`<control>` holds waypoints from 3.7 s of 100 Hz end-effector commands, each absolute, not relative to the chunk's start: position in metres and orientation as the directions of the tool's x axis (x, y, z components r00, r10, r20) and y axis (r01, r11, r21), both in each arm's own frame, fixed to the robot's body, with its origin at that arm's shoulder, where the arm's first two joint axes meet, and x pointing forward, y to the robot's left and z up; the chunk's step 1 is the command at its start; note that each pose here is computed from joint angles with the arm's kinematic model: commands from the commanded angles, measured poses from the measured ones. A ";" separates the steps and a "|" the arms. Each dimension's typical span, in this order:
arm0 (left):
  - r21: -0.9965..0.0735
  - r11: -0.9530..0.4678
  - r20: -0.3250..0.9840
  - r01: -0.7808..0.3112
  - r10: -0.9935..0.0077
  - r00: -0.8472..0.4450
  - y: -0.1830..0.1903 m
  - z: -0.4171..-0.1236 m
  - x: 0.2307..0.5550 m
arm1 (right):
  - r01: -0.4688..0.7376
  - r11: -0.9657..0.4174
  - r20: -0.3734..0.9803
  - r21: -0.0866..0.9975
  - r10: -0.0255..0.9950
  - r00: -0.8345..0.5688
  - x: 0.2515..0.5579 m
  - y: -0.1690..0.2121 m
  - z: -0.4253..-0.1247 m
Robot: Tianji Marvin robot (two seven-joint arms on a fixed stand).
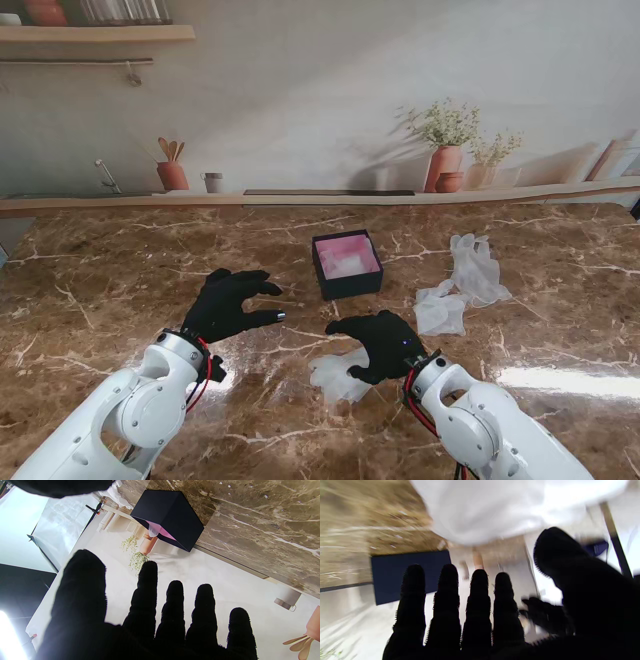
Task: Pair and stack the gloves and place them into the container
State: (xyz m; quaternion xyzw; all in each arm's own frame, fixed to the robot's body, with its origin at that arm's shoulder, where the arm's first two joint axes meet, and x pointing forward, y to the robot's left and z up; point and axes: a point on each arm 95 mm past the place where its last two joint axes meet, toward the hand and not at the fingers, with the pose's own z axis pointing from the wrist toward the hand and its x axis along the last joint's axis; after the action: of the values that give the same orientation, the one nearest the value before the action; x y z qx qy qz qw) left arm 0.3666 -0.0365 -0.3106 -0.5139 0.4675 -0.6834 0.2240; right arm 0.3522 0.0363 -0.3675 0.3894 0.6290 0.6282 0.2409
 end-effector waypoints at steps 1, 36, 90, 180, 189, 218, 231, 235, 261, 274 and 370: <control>-0.870 -0.459 0.493 -0.181 -0.786 -0.372 -0.037 -0.313 0.366 | 0.212 -0.058 0.172 0.976 0.803 -0.570 0.347 0.029 -0.370; -0.868 -0.461 0.496 -0.184 -0.784 -0.374 -0.037 -0.313 0.365 | 0.262 0.091 0.086 0.961 0.799 -0.595 0.345 0.040 -0.391; -0.865 -0.470 0.501 -0.178 -0.783 -0.368 -0.033 -0.313 0.364 | 0.234 0.013 0.147 0.972 0.741 -0.655 0.344 0.054 -0.415; -0.867 -0.468 0.496 -0.170 -0.787 -0.367 -0.029 -0.314 0.361 | -0.120 -0.052 -0.019 0.991 0.853 -0.522 0.473 0.042 -0.280; -0.867 -0.468 0.496 -0.170 -0.787 -0.366 -0.029 -0.313 0.361 | -0.127 -0.012 -0.055 0.992 0.857 -0.513 0.487 0.042 -0.277; -0.866 -0.468 0.498 -0.174 -0.786 -0.366 -0.029 -0.314 0.362 | -0.110 0.101 -0.143 0.989 0.850 -0.508 0.528 0.049 -0.281; -0.866 -0.467 0.498 -0.176 -0.788 -0.361 -0.027 -0.314 0.362 | -0.101 0.137 -0.170 0.985 0.838 -0.518 0.544 0.052 -0.287; -0.867 -0.467 0.498 -0.176 -0.789 -0.359 -0.027 -0.314 0.362 | -0.102 0.148 -0.180 0.984 0.836 -0.518 0.548 0.053 -0.288; -0.867 -0.470 0.497 -0.164 -0.794 -0.349 -0.022 -0.314 0.359 | -0.116 0.253 -0.276 0.960 0.807 -0.523 0.570 0.060 -0.296; -0.868 -0.464 0.496 -0.174 -0.797 -0.346 -0.019 -0.316 0.358 | -0.111 0.276 -0.291 0.955 0.798 -0.527 0.577 0.065 -0.302; -0.871 -0.460 0.492 -0.174 -0.800 -0.344 -0.017 -0.316 0.360 | 0.017 0.403 -0.313 0.915 0.737 -0.600 0.587 0.070 -0.324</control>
State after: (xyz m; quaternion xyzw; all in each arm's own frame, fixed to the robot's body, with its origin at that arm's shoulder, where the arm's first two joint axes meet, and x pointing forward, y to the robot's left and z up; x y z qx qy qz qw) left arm 0.3608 -0.0173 -0.3132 -0.5227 0.4635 -0.6771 0.2314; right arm 0.5845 0.0710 -0.3325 0.2549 0.7484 0.4876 0.3704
